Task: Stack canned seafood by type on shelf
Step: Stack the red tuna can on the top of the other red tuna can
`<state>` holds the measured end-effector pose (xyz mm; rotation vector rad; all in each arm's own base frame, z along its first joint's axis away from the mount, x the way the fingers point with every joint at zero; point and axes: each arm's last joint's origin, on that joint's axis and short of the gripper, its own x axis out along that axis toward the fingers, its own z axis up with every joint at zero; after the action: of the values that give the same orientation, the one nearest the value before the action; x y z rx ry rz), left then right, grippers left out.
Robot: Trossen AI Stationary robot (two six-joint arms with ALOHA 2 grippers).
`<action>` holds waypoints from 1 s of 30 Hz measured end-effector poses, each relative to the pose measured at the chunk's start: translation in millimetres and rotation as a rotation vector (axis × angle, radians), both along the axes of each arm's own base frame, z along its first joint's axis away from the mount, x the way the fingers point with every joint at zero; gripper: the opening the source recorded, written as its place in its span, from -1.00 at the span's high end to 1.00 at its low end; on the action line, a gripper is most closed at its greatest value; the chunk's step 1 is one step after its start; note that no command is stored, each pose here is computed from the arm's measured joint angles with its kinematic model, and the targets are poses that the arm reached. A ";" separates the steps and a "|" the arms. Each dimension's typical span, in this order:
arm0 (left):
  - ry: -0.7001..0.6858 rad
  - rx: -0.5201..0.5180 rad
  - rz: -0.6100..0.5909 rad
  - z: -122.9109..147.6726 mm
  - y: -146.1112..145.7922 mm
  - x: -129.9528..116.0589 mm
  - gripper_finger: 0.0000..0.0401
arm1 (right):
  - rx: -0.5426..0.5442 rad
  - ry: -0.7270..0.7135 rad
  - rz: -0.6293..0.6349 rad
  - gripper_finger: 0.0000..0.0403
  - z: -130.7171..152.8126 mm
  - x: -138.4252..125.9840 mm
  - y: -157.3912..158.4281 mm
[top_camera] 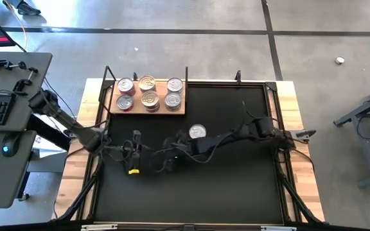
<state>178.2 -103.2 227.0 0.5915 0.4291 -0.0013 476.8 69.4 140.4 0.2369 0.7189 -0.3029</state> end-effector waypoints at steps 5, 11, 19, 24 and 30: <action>0.047 -0.068 0.051 -4.0 1.5 -9.3 0.48 | -0.240 0.197 -0.055 1.00 46.0 -6.3 -1.0; 0.105 -0.130 0.126 -13.0 3.4 -11.4 0.48 | -0.381 0.522 -0.268 1.00 62.7 -55.5 -17.1; 0.125 -0.067 0.184 -24.1 4.3 -1.1 0.48 | -0.216 0.654 -0.291 1.00 8.0 -78.9 -45.1; 0.125 -0.061 0.204 -28.7 4.3 5.0 0.48 | -0.126 0.457 -0.243 1.00 4.0 -61.0 -45.5; 0.119 -0.054 0.195 -28.9 3.1 6.9 0.48 | 0.112 0.158 -0.039 1.00 8.1 -25.2 -39.0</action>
<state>185.1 -100.1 198.1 0.4966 0.5988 0.1381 451.6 30.4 148.6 0.3361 0.8894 -0.3208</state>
